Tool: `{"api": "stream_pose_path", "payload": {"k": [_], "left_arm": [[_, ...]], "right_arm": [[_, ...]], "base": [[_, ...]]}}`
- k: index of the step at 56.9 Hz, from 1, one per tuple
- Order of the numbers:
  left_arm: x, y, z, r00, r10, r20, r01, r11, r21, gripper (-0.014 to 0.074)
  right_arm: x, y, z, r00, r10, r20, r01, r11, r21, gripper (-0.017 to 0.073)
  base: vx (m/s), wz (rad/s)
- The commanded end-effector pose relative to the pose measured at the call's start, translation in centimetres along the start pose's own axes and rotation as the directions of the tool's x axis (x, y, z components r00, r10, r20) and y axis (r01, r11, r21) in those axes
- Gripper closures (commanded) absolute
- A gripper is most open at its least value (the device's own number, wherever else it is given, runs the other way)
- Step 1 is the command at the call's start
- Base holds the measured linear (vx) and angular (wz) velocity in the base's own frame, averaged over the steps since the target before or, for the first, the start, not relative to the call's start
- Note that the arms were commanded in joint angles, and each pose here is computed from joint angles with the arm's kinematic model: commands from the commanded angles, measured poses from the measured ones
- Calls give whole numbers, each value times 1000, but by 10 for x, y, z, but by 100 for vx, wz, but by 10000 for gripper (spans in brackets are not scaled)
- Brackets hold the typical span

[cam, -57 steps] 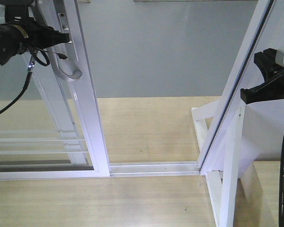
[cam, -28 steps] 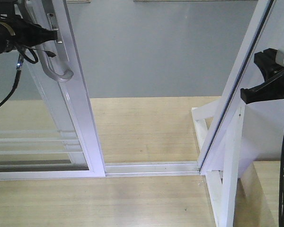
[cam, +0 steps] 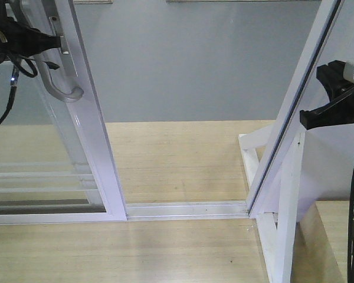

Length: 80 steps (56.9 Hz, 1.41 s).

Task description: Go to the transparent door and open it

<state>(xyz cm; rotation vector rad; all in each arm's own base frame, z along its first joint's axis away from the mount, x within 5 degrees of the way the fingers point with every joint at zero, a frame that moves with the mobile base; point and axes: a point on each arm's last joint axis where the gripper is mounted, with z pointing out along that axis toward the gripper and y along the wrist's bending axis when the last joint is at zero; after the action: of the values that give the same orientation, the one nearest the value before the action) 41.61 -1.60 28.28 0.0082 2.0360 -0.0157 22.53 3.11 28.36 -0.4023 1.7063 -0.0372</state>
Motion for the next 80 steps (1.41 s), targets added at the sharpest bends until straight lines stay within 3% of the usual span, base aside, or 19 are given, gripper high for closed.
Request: {"api": "stream_pose_path", "payload": {"k": [1,9,19,27,36,43,48,67,72,80], "left_arm": [[-59,6,-44,955,0,296,-5,1000,17,597],[-65,7,-53,951,11,310,-14,1000,9,597],[-71,8,-71,954,62,295,-59,998,-21,597],[-66,9,-84,956,64,288,-60,998,-23,597],[-32,7,-105,963,64,263,-65,998,-7,597],[-11,6,-133,959,64,276,-67,998,1,597],[10,7,-156,961,66,268,-68,998,1,597],[69,10,-241,952,48,302,-46,999,-16,597],[84,10,-257,954,13,300,-10,1000,-12,597],[103,7,-283,947,14,322,-21,1000,18,597]], "right_arm": [[-19,-4,-3,993,2,115,-3,1000,14,565],[-19,-4,-3,993,2,115,-3,1000,14,565],[-19,-4,-3,994,2,113,-3,1000,14,565],[-19,-4,-3,994,3,111,-4,1000,14,565],[-16,-4,-3,997,8,82,-9,1000,14,565],[-15,-5,-8,998,55,37,-56,998,25,565],[-17,-7,-17,998,58,26,-59,997,42,565],[-35,-12,-85,993,104,52,-110,984,140,562],[-38,-8,-104,993,100,65,-108,986,129,562],[-24,7,-128,993,97,67,-100,994,48,562]], "base": [[0,0],[0,0],[0,0],[0,0],[0,0],[0,0],[0,0],[0,0],[0,0],[0,0]]}}
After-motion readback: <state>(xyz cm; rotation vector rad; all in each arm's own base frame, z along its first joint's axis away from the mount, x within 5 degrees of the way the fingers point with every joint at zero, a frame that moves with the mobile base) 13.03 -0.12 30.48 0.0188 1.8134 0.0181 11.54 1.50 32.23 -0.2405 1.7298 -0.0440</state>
